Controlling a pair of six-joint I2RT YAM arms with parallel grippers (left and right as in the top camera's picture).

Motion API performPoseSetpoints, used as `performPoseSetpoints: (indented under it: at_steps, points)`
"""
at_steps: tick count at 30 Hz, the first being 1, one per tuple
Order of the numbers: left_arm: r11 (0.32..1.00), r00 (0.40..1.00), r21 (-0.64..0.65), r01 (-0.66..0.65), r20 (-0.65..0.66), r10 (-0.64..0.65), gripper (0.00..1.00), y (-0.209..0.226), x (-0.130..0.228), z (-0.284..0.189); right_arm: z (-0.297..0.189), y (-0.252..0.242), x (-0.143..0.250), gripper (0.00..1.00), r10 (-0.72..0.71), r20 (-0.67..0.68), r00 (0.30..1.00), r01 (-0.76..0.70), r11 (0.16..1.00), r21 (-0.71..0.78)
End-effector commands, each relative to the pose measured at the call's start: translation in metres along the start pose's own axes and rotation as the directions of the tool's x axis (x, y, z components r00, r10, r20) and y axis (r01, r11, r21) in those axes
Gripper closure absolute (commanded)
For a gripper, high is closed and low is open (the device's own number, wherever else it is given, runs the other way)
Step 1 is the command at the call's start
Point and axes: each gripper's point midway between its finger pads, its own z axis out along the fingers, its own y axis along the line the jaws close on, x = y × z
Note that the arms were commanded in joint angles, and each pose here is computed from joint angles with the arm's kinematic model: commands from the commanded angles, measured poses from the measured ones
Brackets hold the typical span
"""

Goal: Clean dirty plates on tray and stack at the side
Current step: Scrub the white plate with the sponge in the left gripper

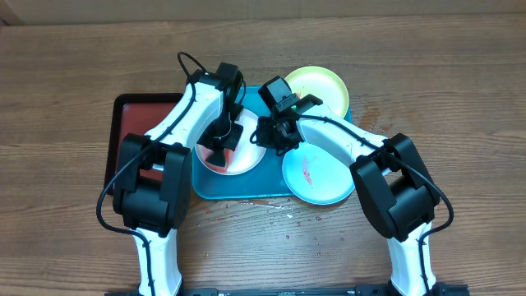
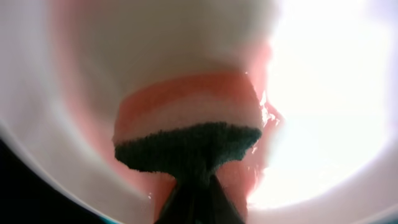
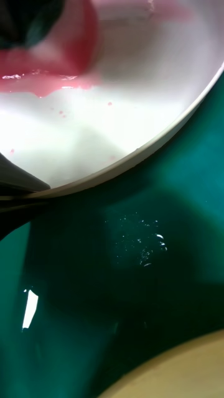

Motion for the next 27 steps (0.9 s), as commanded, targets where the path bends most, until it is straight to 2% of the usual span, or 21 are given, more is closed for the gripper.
performPoseSetpoints:
  at_steps: [1, 7, 12, 16, 19, 23, 27]
  points:
    - [0.988, 0.996, 0.126, -0.093, 0.019, 0.092, 0.96, -0.025, 0.001, -0.005, 0.01, -0.014, 0.01, 0.96, -0.002, -0.018, 1.0, 0.003, 0.999, 0.049]
    - [0.996, 0.98, 0.042, -0.081, 0.188, 0.072, 0.96, -0.012, -0.042, -0.008, 0.01, -0.014, 0.01, 0.96, -0.001, -0.019, 1.0, 0.002, 0.999, 0.05]
    - [0.989, 0.936, -0.091, 0.118, 0.342, -0.08, 0.96, 0.02, -0.079, -0.019, 0.01, -0.014, 0.01, 0.96, -0.001, -0.021, 1.0, 0.002, 0.999, 0.051]
    - [0.943, 0.898, -0.171, 0.285, 0.391, -0.201, 0.96, 0.044, -0.081, -0.025, 0.01, -0.014, 0.01, 0.96, -0.001, -0.02, 1.0, 0.002, 0.999, 0.051]
    - [0.949, 0.921, -0.159, 0.274, 0.328, -0.211, 0.96, 0.039, -0.066, -0.019, 0.01, -0.014, 0.01, 0.96, -0.001, -0.021, 1.0, 0.002, 0.999, 0.051]
    - [0.97, 0.967, -0.11, 0.217, 0.157, -0.199, 0.96, 0.021, -0.029, -0.008, 0.01, -0.014, 0.01, 0.96, -0.001, -0.02, 1.0, 0.002, 0.999, 0.05]
    - [0.981, 0.982, 0.041, 0.187, 0.0, -0.188, 0.96, -0.01, 0.001, -0.004, 0.011, -0.014, 0.009, 0.96, -0.002, -0.017, 1.0, 0.003, 0.999, 0.048]
